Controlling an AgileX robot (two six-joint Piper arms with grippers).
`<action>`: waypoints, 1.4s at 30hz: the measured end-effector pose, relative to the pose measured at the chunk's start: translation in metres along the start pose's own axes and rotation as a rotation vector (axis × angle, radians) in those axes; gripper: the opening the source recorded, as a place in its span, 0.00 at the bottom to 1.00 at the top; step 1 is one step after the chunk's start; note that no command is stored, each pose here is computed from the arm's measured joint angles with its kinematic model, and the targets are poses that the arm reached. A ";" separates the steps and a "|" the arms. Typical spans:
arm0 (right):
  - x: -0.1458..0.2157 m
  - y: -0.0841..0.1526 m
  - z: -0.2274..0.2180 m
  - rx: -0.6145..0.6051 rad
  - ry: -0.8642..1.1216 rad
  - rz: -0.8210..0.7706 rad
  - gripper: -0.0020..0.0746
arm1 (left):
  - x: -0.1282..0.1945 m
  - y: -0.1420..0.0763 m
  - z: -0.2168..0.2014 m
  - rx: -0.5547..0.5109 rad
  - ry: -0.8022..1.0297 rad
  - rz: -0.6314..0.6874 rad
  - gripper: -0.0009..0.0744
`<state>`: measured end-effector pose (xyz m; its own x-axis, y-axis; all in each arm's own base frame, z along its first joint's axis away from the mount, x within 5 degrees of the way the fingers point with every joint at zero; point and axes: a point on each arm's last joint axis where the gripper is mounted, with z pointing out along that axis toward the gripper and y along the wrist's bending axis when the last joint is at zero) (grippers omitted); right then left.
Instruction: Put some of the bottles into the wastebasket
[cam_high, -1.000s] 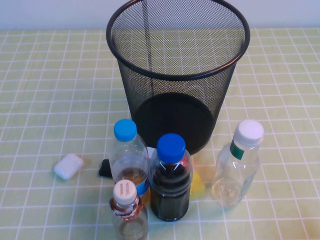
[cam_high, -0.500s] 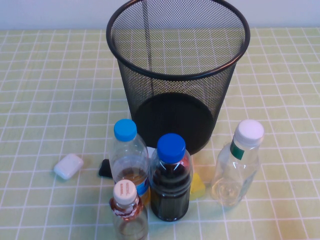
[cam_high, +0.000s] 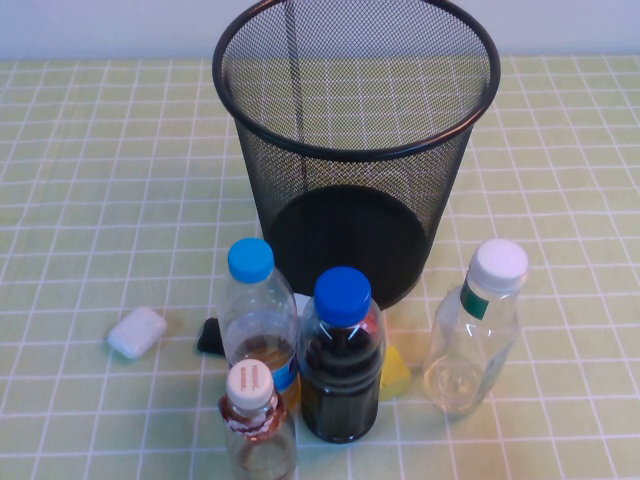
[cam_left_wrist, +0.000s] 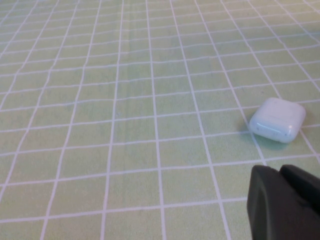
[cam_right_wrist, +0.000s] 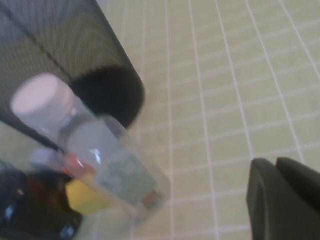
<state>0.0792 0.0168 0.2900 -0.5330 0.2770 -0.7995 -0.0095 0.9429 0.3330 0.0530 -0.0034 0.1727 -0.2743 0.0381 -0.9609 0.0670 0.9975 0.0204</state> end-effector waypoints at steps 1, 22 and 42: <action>-0.006 0.000 0.002 0.031 0.060 -0.027 0.02 | 0.000 0.000 0.000 0.000 0.000 0.000 0.01; -0.004 0.031 0.047 -0.318 -0.483 -0.363 0.04 | 0.000 0.000 0.000 0.000 0.000 0.000 0.01; 0.021 0.064 0.080 -0.626 -0.681 -0.358 0.74 | 0.000 0.000 0.000 0.000 0.000 0.000 0.01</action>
<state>0.1349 0.0977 0.2542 0.1865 0.2267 -0.9559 -0.6248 0.7783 0.0626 0.0530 -0.0034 0.1727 -0.2743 0.0381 -0.9609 0.0670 0.9975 0.0204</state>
